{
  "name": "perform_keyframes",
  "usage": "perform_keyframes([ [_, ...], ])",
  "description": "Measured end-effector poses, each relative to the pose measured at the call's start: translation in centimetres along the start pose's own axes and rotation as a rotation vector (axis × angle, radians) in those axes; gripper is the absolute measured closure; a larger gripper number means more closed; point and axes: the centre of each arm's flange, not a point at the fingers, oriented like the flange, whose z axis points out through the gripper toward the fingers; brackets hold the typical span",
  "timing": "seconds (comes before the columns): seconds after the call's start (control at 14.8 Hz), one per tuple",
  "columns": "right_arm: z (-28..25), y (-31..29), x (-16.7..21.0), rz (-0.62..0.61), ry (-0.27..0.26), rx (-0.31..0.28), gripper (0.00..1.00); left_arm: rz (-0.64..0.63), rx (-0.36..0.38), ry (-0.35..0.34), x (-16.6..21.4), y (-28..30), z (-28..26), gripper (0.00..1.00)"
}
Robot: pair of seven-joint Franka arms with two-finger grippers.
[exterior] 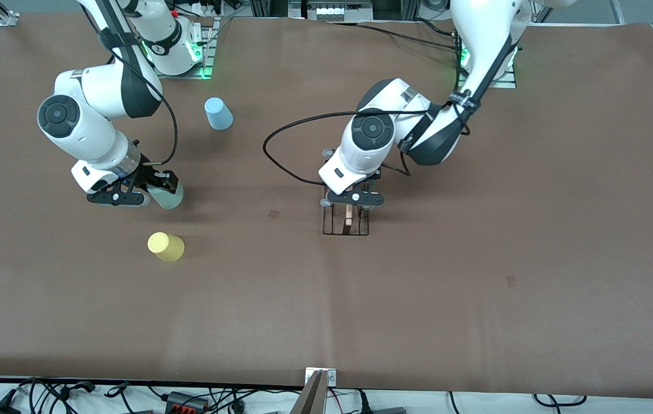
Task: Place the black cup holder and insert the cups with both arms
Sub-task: 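Carry the teal cup toward the rack while the left gripper releases it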
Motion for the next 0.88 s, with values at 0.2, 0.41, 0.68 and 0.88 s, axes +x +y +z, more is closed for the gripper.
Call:
perform_keyframes([
  [0.2,-0.1,-0.7,-0.1,-0.010,0.000,0.002,0.33,-0.007,-0.006,0.009,0.3,0.1,-0.4,0.71],
  [0.41,-0.8,-2.5,-0.6,0.039,-0.010,0.003,0.33,-0.013,-0.026,0.039,0.9,0.1,-2.8,0.48],
  [0.68,-4.9,-9.4,-3.6,0.176,-0.036,-0.006,0.33,0.011,0.000,0.047,1.5,-5.0,-12.0,0.10],
  [0.88,-9.7,-17.4,-6.6,0.302,-0.001,0.024,0.33,0.106,0.068,0.056,3.7,-14.4,-17.7,0.00],
])
